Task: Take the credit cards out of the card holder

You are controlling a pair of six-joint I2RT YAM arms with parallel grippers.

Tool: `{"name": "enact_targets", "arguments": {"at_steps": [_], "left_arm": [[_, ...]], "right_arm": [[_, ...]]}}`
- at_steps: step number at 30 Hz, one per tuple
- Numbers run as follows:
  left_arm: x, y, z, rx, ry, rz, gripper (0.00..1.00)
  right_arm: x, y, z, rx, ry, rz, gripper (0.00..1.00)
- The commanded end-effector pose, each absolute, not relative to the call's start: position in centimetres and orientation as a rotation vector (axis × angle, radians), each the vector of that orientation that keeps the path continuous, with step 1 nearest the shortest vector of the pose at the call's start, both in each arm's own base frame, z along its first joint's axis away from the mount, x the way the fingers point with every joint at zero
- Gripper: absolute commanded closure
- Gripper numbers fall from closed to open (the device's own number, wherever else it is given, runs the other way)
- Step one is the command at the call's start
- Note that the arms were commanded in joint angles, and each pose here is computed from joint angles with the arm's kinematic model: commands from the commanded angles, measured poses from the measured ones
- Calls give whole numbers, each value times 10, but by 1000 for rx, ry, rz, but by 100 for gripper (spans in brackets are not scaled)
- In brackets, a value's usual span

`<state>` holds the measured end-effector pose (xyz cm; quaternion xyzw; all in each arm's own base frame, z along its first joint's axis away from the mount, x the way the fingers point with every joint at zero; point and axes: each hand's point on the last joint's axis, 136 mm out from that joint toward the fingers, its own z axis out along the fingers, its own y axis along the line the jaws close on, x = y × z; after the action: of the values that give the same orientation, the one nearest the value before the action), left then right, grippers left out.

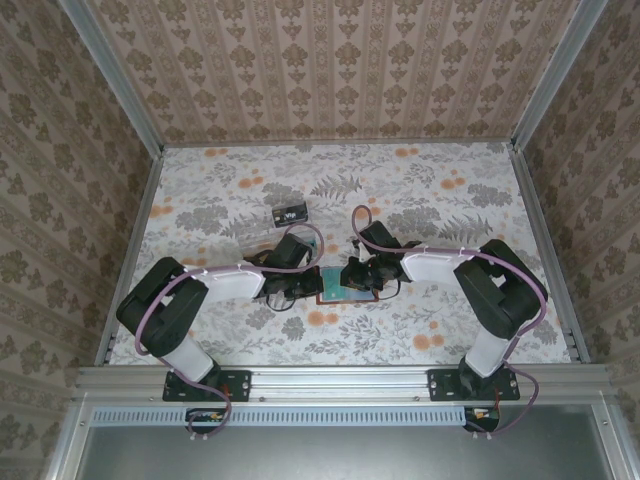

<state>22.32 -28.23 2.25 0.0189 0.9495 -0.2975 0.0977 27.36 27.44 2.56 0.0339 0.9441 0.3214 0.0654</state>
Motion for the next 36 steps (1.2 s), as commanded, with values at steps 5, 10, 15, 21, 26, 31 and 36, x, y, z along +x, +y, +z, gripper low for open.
{"name": "enact_targets", "arguments": {"at_steps": [5, 10, 15, 21, 26, 31, 36], "left_arm": [[218, -273, 12, 31, 2863, -827, 100], [215, -265, 7, 3, 2880, -799, 100], [214, -264, 5, -5, 2885, -796, 100], [215, -268, 7, 5, 2881, -817, 100], [220, -276, 22, 33, 2849, -852, 97], [229, -282, 41, 56, 2805, -868, 87], [231, -282, 45, 58, 2798, -863, 82]], "right_arm": [[274, 269, 27, 133, 2847, 982, 100], [273, 256, 27, 157, 2841, 986, 100], [272, 250, 26, 170, 2841, 981, 100], [272, 256, 24, 168, 2831, 1031, 100], [271, 261, 26, 135, 2826, 1068, 100], [269, 271, 27, 77, 2834, 1110, 100], [268, 272, 23, 74, 2844, 1111, 100]]}}
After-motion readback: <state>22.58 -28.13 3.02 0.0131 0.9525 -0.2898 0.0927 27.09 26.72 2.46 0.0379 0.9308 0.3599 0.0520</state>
